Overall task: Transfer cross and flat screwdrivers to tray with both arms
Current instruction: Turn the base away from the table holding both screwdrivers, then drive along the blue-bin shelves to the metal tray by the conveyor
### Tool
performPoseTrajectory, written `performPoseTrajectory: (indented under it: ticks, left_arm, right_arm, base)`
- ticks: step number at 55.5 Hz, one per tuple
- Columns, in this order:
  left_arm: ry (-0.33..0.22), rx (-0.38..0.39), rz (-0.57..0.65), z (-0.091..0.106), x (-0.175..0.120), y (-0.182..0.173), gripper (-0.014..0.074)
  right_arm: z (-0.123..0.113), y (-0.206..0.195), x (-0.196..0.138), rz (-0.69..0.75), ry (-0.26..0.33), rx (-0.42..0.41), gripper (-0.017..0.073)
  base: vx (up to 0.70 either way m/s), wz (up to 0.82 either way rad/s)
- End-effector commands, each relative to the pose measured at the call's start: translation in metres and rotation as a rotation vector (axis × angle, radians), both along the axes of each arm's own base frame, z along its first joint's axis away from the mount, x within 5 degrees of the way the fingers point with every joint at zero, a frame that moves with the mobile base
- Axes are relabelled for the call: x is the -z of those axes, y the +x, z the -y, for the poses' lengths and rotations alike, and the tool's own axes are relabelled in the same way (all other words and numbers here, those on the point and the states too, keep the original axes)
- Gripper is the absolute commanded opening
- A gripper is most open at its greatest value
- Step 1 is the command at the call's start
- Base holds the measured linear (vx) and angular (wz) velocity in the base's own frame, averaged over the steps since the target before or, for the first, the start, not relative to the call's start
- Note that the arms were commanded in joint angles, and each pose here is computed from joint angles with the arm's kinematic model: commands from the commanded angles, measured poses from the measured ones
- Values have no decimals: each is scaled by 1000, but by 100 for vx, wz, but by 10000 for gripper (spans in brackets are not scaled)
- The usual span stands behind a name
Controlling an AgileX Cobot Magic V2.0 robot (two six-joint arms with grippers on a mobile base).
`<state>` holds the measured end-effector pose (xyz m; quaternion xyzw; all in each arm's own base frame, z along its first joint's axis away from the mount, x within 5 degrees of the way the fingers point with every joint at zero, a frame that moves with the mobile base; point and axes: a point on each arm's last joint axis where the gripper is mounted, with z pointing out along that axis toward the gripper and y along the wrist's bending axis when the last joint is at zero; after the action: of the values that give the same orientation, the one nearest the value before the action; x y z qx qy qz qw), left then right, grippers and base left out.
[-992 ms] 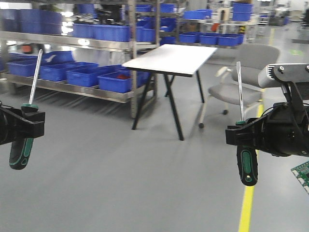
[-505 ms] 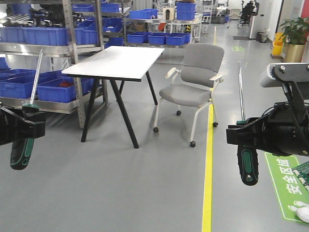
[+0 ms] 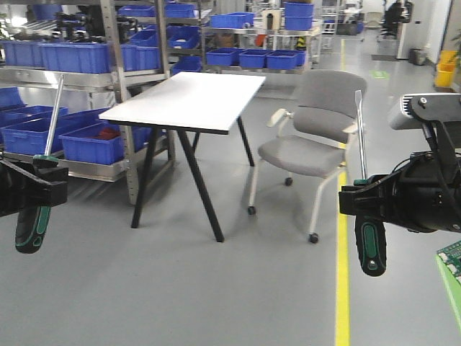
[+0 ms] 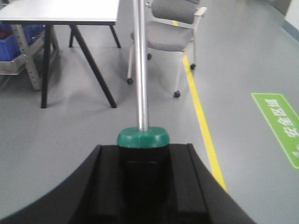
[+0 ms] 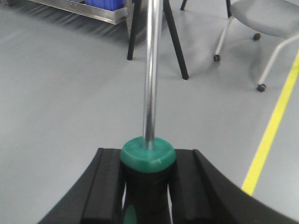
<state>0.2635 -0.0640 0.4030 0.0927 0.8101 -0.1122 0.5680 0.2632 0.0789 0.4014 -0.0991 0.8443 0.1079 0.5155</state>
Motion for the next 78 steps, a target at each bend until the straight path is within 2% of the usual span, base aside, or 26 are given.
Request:
performPoseTrajectory:
  ticks: [1, 78]
  left_arm:
    - [-50, -19, 141, -1, -26, -5, 0]
    - [-49, -19, 138, -1, -25, -4, 0]
  right_arm:
    - [2, -5, -24, 143, 31, 5, -8]
    - [2, -5, -24, 135, 28, 4, -8]
  base:
    - [51, 30]
    - [57, 52]
